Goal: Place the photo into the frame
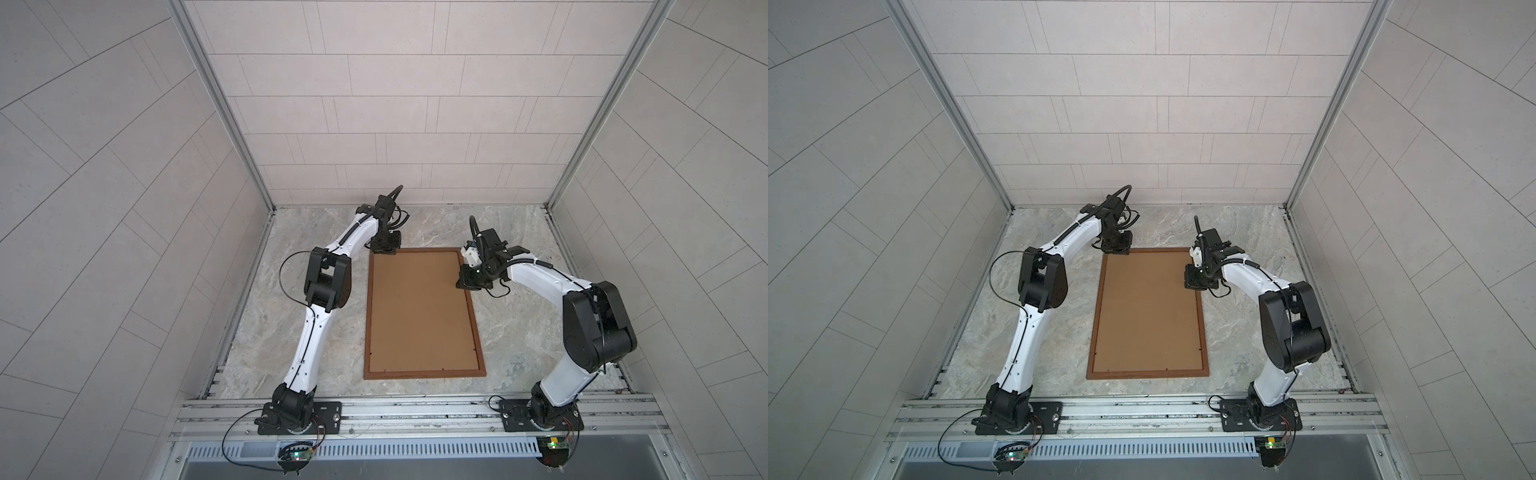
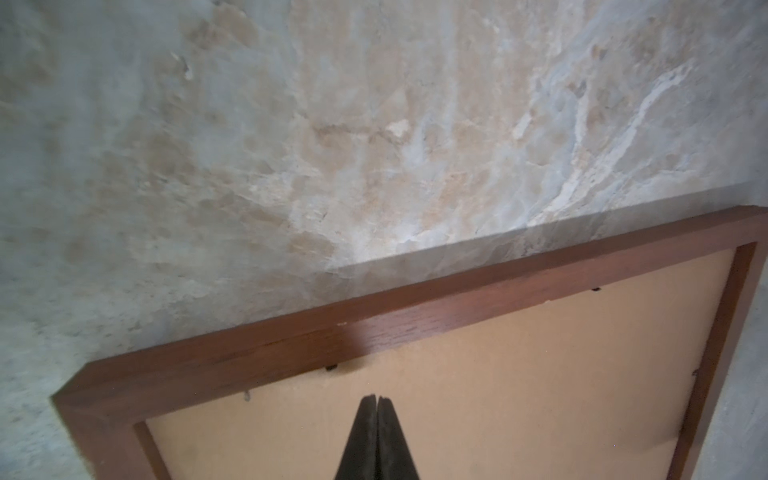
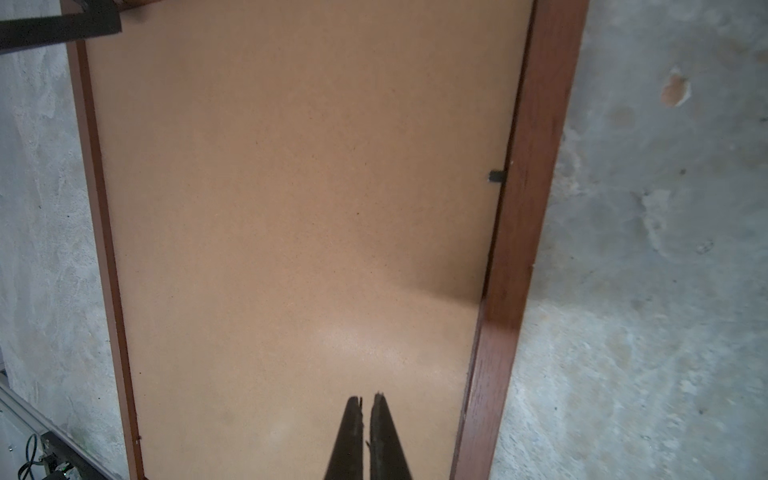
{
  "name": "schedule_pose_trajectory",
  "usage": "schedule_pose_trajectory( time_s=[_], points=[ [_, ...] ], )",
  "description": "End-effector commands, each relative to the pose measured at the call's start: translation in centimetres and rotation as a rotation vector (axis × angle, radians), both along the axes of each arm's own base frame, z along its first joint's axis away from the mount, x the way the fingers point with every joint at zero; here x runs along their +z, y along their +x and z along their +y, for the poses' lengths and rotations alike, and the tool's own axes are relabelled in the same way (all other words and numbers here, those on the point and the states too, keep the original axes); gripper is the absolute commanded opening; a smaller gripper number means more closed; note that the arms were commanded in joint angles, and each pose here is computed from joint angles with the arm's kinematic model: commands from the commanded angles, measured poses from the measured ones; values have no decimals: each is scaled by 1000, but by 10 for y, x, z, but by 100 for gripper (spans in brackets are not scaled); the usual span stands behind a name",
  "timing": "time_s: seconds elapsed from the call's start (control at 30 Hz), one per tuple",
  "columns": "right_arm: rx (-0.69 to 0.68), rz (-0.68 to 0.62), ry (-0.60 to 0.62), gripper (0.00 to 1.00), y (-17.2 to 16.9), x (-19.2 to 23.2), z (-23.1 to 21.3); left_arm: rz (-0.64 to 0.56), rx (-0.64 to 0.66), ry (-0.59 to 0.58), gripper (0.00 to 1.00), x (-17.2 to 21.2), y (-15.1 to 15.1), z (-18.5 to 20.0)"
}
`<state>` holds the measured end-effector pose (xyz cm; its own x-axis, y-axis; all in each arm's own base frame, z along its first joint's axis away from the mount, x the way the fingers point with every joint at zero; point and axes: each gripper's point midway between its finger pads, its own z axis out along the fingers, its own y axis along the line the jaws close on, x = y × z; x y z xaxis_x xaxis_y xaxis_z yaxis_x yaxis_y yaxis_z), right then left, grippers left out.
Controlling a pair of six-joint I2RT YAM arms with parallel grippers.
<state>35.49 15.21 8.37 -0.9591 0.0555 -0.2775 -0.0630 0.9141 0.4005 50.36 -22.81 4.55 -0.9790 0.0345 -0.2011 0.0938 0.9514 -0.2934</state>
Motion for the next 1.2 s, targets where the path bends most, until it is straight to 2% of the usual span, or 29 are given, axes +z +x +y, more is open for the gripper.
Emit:
schedule_pose_trajectory(
  time_s=[0.0,0.27,0.57,0.87,1.17],
  points=[
    [20,8,-7,4,-5,1,0,-30,5,36,5,3,9,8],
    [20,11,5,3,-6,0,2,-63,6,60,6,-1,18,11],
    [28,22,1,3,-10,-3,2,-32,5,45,6,-12,15,8],
    [29,30,11,2,-10,-4,5,-1,-14,92,6,-16,5,14],
    [34,36,5,2,-13,-6,4,60,-65,122,6,-37,-10,12]
  ],
)
